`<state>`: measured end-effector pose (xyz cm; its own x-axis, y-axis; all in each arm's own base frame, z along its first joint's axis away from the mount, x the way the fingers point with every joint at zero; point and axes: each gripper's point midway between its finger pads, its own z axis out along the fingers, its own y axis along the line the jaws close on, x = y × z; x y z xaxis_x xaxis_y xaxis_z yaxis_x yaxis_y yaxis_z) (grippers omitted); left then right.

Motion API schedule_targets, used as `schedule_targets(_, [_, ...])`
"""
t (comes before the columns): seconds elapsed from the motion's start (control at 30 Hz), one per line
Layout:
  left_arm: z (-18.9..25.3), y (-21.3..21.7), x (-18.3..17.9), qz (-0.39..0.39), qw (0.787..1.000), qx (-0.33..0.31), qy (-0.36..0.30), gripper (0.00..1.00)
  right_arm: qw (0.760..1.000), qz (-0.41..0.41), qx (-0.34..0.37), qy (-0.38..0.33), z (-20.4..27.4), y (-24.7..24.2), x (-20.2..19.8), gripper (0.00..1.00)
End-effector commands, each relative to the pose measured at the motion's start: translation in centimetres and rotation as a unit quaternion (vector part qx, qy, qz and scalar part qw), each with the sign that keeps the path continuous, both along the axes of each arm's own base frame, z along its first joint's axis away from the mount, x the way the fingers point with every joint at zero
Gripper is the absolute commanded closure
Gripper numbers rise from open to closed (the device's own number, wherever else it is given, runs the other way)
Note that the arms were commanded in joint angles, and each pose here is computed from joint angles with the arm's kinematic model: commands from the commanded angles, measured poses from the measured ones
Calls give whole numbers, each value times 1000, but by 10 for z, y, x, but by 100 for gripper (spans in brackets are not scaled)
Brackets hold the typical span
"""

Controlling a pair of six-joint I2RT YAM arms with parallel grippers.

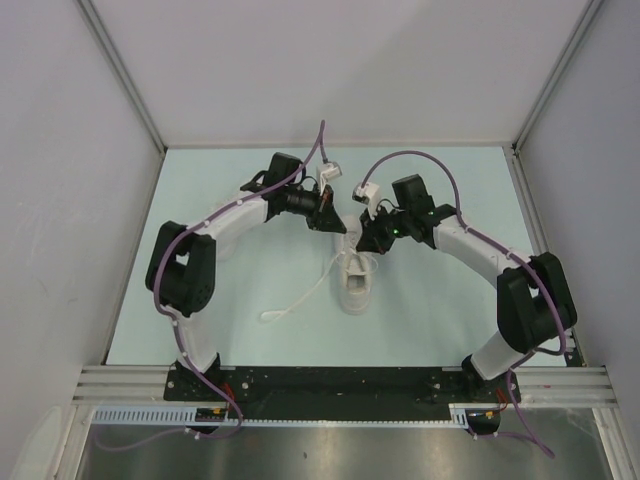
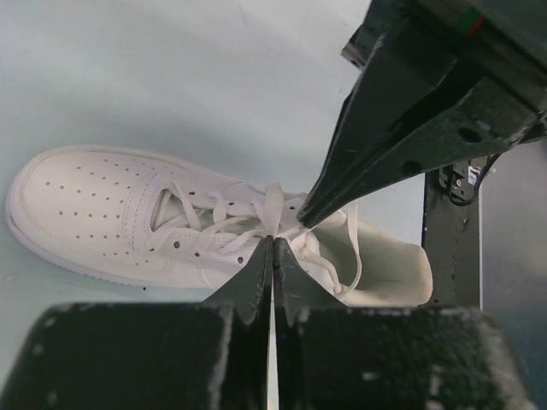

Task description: Tie the shoes

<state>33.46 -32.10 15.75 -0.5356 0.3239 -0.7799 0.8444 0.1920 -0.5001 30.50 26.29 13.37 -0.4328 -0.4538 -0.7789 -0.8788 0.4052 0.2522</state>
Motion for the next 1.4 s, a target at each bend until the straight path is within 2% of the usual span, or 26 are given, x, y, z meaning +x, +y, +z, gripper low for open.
schedule_targets(0.0, [36,-5,-13,-29,998,-27,-39,100,998,-17,30,-55,21,15,26,100])
schedule_targets(0.13, [36,-4,-18,-33,999,-21,-38,100,994,-31,51,-96,27,17,34,100])
schedule_targets(0.77, [11,-5,-44,-53,998,27,-38,99,979,-56,90,-174,11,10,13,100])
schedule_targets(0.83, [10,-3,-47,-59,997,33,-43,95,976,-61,99,-185,16,11,13,100])
schedule_targets(1.03, [10,13,-42,-62,992,73,-79,70,966,-68,106,-227,18,13,7,100])
schedule_targets(1.17, [30,36,-26,-21,997,42,-61,55,960,-75,107,-248,18,13,7,100])
schedule_targets(1.23, [44,42,-13,16,997,28,-71,53,958,-78,109,-253,20,13,7,100])
schedule_targets(1.37, [41,46,5,66,996,26,-53,50,953,-82,114,-267,25,15,8,100])
